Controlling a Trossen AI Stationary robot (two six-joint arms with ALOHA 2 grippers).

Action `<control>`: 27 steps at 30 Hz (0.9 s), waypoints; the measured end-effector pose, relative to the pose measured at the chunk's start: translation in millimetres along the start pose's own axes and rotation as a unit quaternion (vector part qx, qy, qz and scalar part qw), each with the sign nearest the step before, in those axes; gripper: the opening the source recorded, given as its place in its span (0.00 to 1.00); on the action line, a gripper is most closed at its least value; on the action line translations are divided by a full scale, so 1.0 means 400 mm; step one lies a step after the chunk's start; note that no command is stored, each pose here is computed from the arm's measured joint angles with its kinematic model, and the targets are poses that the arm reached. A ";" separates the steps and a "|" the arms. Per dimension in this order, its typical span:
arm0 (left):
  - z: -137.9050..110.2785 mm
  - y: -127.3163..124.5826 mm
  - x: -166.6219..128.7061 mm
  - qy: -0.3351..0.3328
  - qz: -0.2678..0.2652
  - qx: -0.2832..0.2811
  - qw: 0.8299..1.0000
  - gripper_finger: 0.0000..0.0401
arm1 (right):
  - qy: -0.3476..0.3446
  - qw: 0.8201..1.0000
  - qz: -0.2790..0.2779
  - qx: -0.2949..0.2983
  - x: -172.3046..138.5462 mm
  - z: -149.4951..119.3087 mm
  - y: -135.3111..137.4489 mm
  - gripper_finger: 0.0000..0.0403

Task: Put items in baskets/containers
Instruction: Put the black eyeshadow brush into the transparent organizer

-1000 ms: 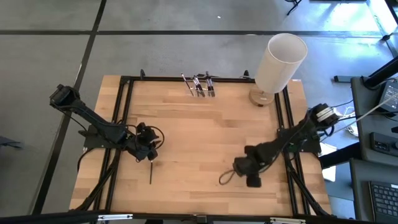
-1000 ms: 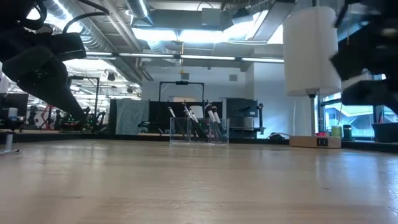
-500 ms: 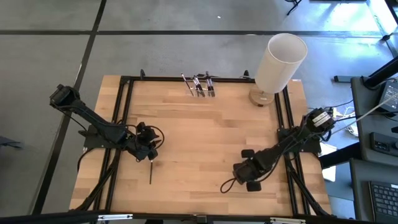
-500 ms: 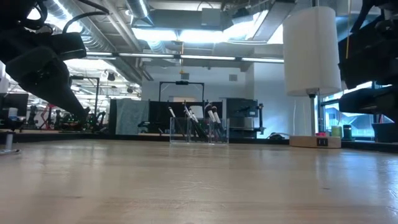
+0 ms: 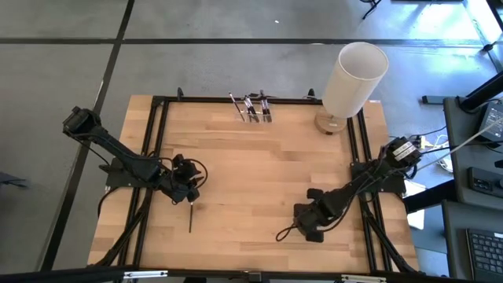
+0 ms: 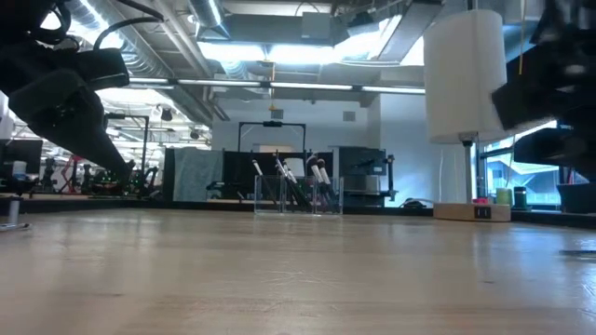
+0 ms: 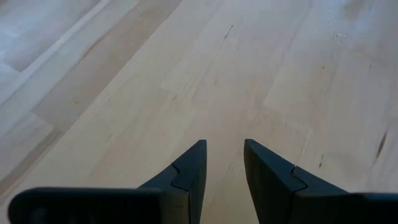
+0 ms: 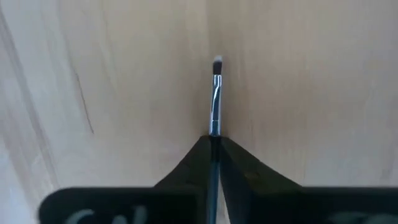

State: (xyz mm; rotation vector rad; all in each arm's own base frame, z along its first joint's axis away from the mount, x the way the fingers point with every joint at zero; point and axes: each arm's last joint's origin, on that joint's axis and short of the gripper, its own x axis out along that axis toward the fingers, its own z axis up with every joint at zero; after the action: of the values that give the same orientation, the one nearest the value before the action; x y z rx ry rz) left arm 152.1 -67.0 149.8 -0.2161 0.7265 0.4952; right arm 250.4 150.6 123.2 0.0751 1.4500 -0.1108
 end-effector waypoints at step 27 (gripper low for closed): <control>0.008 0.041 0.018 0.009 0.073 0.027 0.997 0.25 | -0.409 0.908 0.092 -0.004 -0.154 0.538 -0.471 0.01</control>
State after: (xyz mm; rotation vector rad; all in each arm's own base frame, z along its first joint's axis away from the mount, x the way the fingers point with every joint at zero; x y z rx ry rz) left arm 150.5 -49.2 146.8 -0.1169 0.7766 0.6118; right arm 432.6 -60.0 212.9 0.1389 0.5969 0.0238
